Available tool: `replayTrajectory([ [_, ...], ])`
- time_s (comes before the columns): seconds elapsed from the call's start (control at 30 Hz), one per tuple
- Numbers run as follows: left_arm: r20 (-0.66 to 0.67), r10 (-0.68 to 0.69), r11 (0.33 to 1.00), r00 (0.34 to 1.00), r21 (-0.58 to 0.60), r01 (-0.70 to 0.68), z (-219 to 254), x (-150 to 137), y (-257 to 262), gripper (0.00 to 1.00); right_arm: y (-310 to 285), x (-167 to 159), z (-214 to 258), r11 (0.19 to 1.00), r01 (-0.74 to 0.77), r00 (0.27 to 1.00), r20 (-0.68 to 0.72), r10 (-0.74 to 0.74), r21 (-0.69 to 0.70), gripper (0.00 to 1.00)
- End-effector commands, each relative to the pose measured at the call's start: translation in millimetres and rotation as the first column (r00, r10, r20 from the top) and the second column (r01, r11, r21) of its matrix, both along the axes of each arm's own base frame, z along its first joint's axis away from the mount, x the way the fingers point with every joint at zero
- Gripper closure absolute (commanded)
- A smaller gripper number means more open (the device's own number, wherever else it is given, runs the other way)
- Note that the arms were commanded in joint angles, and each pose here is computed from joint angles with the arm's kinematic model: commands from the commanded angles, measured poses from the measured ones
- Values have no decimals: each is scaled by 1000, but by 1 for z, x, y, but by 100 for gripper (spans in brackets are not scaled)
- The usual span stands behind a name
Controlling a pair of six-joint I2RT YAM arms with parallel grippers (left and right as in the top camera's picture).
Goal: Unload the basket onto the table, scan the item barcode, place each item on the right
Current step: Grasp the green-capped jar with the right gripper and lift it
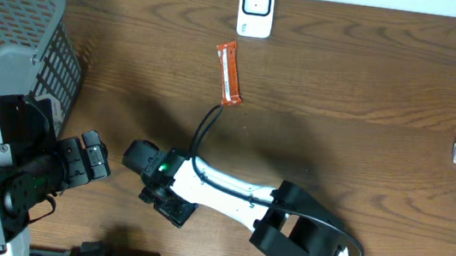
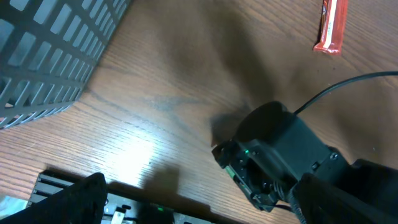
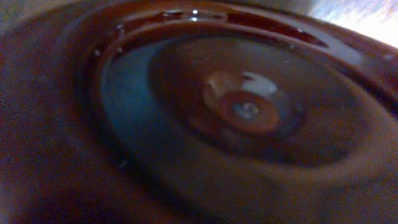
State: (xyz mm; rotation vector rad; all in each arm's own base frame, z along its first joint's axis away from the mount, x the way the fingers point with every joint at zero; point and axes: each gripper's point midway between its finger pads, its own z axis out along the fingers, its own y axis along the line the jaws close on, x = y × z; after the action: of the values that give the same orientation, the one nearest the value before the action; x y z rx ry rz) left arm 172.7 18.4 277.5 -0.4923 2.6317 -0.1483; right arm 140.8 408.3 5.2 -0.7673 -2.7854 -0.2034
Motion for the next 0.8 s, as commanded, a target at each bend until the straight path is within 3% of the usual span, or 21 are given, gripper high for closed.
replayTrajectory([
  [0.0,5,-5,1000,1000,17,5,3,-1,2,2,-4,21,21,993,-97,994,50,94,70,46],
  [0.17,5,-5,1000,1000,16,5,3,-1,2,2,0,31,55,933,-185,977,-49,210,308,41],
  [0.37,4,-5,1000,1000,17,5,2,-1,2,2,-2,51,98,775,-143,944,-151,294,616,39],
  [0.53,4,-5,1000,1000,16,5,3,-1,2,2,-20,85,101,769,-60,961,-171,216,637,35],
  [0.6,4,-5,1000,1000,16,5,2,-1,2,2,-26,95,99,778,-20,966,-190,178,628,29],
  [0.77,4,-5,1000,1000,16,5,2,-1,2,2,-30,106,83,782,33,961,-234,146,623,27],
])
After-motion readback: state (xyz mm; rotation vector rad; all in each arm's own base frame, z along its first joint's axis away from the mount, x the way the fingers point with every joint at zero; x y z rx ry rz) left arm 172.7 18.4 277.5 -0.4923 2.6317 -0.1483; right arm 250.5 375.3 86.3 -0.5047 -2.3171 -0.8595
